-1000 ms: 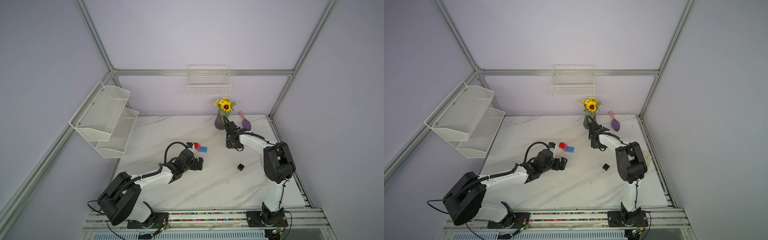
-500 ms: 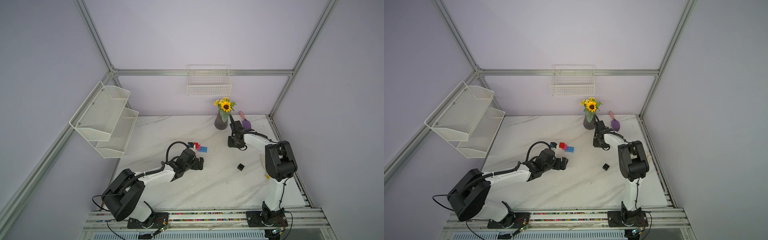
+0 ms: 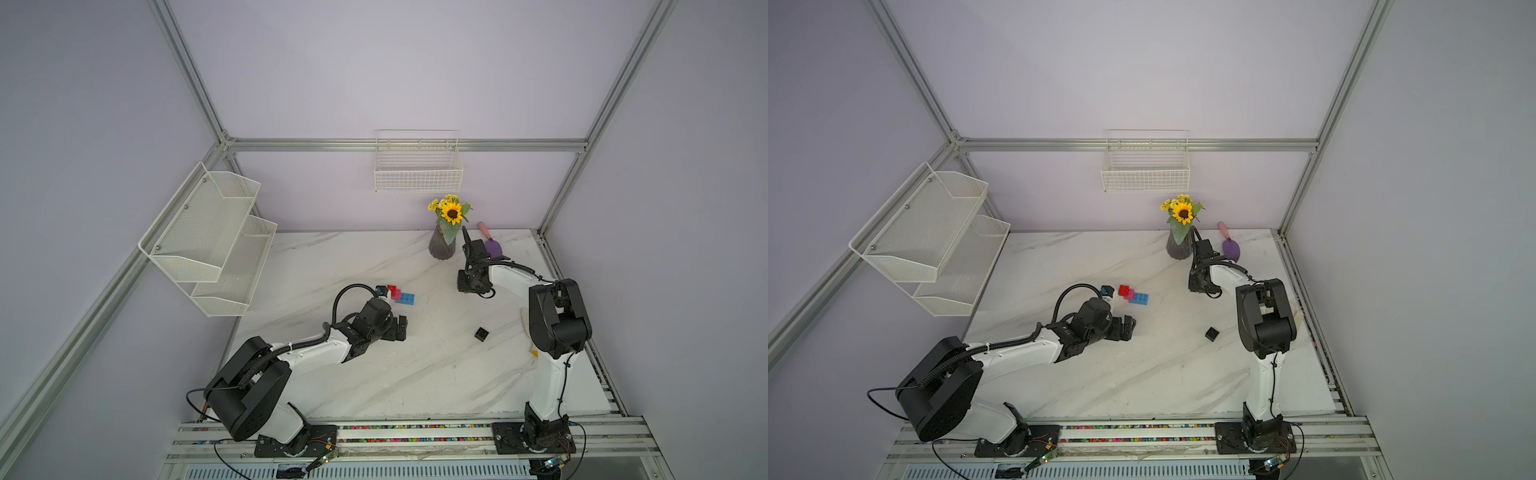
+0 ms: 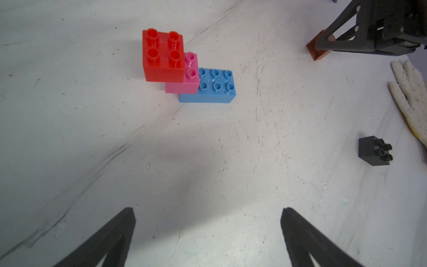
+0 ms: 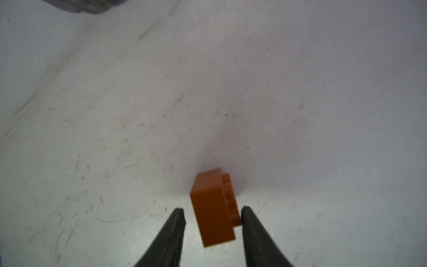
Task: Assemble the letter v with lego
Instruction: Pick up the lego brick from the center of the board.
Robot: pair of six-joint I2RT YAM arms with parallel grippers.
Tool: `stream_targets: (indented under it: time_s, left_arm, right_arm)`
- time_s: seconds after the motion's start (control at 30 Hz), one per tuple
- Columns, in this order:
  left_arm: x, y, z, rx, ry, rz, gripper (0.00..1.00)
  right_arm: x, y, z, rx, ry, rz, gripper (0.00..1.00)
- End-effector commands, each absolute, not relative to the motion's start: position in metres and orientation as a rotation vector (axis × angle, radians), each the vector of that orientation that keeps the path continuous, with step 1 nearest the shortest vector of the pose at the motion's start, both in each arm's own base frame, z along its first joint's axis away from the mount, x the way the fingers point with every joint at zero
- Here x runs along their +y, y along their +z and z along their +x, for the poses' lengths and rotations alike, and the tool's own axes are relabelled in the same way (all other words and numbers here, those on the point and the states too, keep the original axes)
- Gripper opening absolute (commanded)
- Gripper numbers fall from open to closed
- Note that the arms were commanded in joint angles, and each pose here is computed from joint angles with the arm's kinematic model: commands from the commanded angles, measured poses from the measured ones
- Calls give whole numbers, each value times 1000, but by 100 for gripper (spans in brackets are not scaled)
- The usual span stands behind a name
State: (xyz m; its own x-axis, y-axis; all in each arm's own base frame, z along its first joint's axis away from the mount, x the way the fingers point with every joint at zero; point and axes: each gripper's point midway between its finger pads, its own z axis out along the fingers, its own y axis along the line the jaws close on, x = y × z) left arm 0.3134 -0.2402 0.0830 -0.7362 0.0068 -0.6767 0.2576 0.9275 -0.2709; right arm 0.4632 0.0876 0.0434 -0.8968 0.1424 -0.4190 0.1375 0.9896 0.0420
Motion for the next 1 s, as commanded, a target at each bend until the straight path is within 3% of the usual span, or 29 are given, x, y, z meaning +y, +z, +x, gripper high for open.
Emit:
stream_targets:
  time_s: [0.0, 0.6, 0.97]
  left_arm:
    - [-245, 94, 323, 2331, -474, 169, 100]
    - [-246, 91, 324, 2342, -466, 168, 100]
    - [-248, 88, 325, 2350, -468, 173, 100]
  right_arm:
    - [86, 44, 474, 2680, 13, 187, 44]
    - [84, 44, 487, 2657, 9, 145, 44]
    - [88, 50, 488, 2650, 47, 139, 26]
